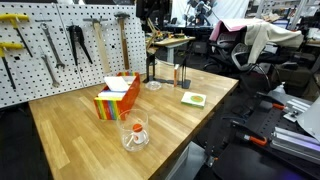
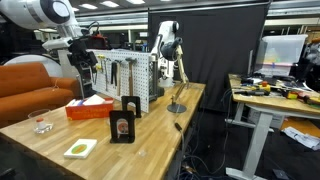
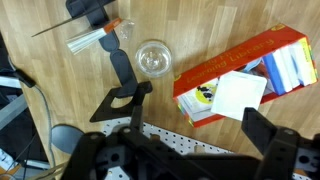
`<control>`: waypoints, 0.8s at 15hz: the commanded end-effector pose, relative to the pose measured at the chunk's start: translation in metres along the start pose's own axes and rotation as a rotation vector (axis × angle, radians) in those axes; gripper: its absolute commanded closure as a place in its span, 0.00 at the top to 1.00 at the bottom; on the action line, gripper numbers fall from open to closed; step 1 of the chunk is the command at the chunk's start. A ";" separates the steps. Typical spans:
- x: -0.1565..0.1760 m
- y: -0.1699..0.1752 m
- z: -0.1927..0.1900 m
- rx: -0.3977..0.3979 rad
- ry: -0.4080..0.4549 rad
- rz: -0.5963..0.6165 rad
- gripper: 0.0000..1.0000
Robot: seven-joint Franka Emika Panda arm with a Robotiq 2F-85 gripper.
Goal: Move the colourless lid forward
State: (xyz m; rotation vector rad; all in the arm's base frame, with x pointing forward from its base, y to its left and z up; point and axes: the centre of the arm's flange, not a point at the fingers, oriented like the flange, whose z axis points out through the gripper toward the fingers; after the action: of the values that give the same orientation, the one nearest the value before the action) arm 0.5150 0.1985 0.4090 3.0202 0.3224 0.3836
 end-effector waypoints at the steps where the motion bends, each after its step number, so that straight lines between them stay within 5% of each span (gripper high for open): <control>1: 0.029 -0.007 0.041 0.004 -0.016 0.036 1.00; 12: 0.070 0.035 0.162 -0.031 -0.124 0.144 1.00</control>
State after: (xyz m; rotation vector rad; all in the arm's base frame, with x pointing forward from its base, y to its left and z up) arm 0.6097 0.1723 0.2867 3.0443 0.1278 0.2306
